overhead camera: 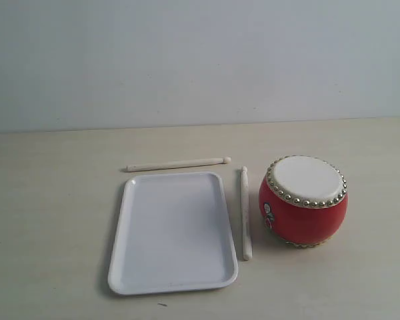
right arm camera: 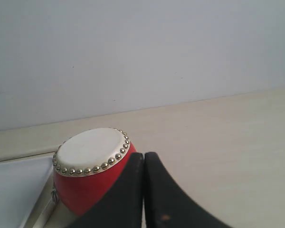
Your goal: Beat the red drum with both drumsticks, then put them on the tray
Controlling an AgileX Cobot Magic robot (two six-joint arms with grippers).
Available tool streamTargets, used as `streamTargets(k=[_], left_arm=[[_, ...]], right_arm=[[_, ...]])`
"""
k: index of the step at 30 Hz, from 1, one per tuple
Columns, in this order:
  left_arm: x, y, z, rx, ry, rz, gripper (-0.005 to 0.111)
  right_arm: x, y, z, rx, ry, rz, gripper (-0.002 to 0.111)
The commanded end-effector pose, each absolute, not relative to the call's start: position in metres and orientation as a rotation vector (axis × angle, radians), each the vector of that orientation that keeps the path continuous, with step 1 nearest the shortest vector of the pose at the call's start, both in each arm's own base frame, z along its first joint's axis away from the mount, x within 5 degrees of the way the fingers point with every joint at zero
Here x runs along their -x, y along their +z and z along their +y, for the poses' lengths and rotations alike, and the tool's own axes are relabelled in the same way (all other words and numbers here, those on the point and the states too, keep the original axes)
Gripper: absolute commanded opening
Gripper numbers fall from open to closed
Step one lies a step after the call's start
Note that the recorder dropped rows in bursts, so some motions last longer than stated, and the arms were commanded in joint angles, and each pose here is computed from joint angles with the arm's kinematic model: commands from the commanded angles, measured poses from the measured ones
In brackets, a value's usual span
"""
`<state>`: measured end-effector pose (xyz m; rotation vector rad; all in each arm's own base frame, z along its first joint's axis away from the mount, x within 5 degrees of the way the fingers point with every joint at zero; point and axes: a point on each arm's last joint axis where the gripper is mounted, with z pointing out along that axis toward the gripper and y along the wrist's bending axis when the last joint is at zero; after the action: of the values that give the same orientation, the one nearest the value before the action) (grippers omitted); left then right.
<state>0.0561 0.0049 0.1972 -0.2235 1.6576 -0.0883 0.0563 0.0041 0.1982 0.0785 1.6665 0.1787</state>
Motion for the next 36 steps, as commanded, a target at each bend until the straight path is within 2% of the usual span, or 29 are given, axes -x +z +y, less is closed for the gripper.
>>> streamTargets(k=[1, 22, 31, 36], left_arm=[[-0.056, 0.196, 0.005, 0.225, -0.09, 1.653, 0.0], [-0.056, 0.196, 0.005, 0.225, -0.09, 1.653, 0.0], [-0.056, 0.213, 0.003, 0.195, -0.117, 1.478, 0.0], [-0.055, 0.22, 0.003, 0.286, -0.255, 1.379, 0.0]], right_arm=[[-0.056, 0.197, 0.004, -0.079, 0.171, 1.661, 0.0], [-0.056, 0.197, 0.004, -0.079, 0.171, 1.661, 0.0], [-0.056, 0.197, 0.004, -0.079, 0.171, 1.661, 0.0], [-0.056, 0.197, 0.004, -0.079, 0.171, 1.661, 0.0]])
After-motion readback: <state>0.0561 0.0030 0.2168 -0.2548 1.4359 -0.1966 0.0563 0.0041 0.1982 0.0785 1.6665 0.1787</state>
